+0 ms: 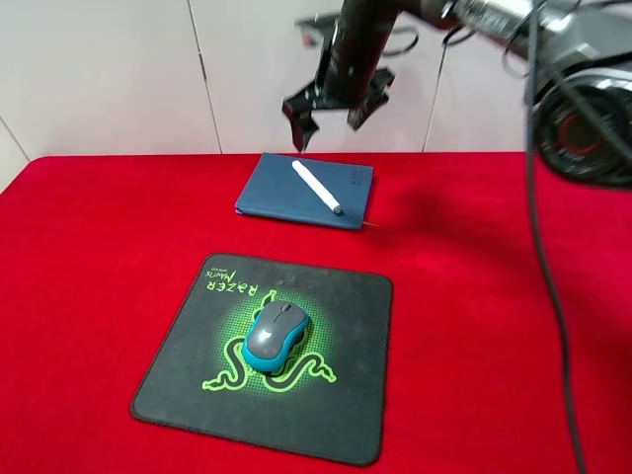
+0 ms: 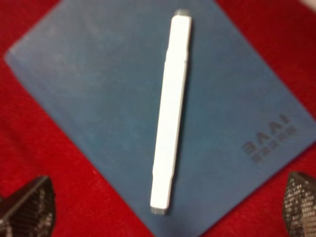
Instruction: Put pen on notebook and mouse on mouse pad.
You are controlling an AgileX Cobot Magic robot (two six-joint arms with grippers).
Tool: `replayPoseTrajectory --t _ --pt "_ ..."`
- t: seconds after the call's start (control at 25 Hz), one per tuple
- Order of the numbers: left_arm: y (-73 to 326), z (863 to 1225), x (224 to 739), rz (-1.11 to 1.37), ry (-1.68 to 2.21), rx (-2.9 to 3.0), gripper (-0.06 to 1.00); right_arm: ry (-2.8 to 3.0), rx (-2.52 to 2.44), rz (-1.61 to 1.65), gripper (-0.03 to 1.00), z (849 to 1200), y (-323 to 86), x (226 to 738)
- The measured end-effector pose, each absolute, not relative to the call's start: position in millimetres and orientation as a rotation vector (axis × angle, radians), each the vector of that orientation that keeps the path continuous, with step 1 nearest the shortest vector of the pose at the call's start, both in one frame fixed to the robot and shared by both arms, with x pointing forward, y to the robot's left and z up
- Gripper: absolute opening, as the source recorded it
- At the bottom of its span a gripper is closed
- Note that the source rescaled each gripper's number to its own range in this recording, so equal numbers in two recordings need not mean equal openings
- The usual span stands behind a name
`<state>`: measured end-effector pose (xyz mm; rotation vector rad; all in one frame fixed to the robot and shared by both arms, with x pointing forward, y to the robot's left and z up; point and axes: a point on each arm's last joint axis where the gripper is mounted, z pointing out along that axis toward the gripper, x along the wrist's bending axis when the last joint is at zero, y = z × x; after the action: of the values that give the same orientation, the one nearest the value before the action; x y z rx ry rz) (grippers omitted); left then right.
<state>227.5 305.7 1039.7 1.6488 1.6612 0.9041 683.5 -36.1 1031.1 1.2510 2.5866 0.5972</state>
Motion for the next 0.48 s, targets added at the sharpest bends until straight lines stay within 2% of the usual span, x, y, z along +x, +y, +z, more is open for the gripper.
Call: replayPoseTrajectory --t 0.24,0.48 --pt "306 1040 228 0.904 1.661 1.649 1.0 2.531 1.237 0.677 1.0 1089 -51 657" --pt "306 1040 228 0.904 1.661 1.649 1.0 2.509 1.309 0.685 1.0 1128 -76 613"
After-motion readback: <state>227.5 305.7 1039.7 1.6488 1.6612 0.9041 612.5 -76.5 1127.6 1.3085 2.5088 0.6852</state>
